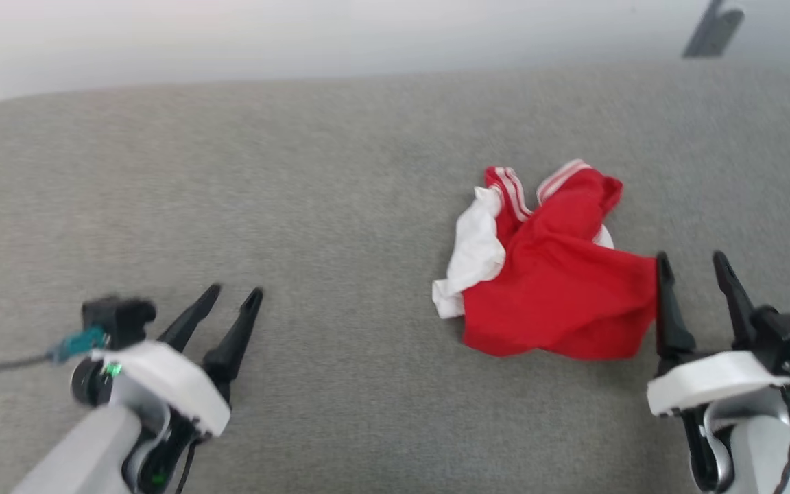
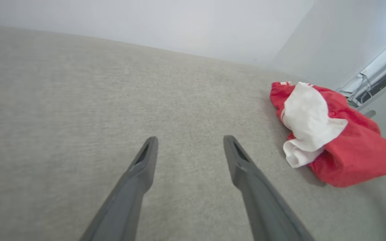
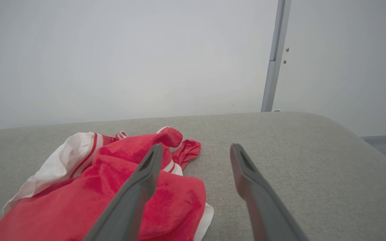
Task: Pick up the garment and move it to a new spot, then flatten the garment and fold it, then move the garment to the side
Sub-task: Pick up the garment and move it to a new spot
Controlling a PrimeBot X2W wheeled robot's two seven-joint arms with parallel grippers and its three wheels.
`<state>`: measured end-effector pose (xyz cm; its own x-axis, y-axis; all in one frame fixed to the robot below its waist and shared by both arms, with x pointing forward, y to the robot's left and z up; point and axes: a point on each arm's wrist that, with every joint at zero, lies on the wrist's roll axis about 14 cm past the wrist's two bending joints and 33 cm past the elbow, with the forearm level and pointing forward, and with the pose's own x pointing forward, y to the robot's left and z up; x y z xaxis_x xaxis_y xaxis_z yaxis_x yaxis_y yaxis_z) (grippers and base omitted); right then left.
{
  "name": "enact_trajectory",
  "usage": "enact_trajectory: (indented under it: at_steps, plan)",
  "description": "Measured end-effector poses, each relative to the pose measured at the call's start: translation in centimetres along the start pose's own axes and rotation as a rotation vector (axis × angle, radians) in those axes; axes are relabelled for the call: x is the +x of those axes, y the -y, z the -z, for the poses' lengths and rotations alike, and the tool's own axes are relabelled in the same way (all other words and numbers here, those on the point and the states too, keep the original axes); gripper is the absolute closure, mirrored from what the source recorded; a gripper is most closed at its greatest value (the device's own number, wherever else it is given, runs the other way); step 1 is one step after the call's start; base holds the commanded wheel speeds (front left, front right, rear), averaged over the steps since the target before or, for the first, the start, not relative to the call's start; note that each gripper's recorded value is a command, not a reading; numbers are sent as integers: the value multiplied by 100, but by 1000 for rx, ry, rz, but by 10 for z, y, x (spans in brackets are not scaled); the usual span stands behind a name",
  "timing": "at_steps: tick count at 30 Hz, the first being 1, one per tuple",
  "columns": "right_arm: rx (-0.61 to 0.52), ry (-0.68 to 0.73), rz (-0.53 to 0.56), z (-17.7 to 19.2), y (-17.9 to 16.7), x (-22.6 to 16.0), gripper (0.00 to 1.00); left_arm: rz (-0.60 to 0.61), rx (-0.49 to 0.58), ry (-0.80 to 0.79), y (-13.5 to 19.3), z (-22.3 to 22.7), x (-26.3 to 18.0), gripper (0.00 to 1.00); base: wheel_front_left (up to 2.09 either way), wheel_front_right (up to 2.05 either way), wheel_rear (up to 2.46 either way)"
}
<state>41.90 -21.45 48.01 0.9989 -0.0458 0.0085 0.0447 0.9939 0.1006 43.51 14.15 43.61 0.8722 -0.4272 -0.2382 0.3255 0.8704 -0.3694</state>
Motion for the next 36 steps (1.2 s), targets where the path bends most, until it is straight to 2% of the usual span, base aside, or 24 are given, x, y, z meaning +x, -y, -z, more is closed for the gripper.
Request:
enact_trajectory:
  at_steps: [3,10,17,21,36]
  plan:
    - [-15,6,-6,-4,-2,-9,0,-115,28,75,-21,-3,-38,0,0,0,0]
    - [-32,35,-4,-16,3,-24,0,-250,76,220,-29,-11,-95,0,0,0,0]
    - [-34,78,-4,-30,5,-27,0,-348,160,312,-35,-23,-133,0,0,0,0]
    - [-33,83,10,-32,9,-30,0,-411,167,357,-39,-28,-149,0,0,0,0]
    - [-25,55,51,-22,22,-39,0,-374,162,335,-22,-17,-141,0,0,0,0]
